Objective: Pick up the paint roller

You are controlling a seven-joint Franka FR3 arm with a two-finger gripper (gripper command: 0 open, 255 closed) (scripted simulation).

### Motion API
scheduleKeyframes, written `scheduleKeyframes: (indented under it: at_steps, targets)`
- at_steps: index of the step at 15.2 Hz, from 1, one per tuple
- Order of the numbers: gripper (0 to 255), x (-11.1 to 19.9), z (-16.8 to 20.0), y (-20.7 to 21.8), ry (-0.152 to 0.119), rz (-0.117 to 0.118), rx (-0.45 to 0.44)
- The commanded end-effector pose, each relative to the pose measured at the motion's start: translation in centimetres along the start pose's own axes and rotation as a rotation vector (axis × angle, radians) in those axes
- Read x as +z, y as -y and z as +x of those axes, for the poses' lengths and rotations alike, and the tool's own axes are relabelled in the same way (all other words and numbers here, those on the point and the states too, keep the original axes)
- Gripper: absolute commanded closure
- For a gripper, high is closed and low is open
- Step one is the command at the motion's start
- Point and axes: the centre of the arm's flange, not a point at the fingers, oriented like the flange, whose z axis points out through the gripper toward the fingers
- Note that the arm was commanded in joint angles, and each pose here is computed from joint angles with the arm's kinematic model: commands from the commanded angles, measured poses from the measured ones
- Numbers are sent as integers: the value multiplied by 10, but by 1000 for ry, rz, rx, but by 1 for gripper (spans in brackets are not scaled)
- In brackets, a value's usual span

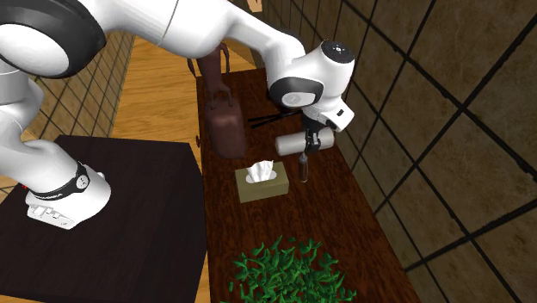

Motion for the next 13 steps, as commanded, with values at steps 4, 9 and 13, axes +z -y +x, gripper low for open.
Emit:
scheduleKeyframes:
  at_steps: [4, 9, 13]
  targets:
    - [255, -26, 0, 4, -1, 0, 0]
    - [255, -52, -1, 8, -1, 0, 0]
    - [255, -63, -1, 10, -1, 0, 0]
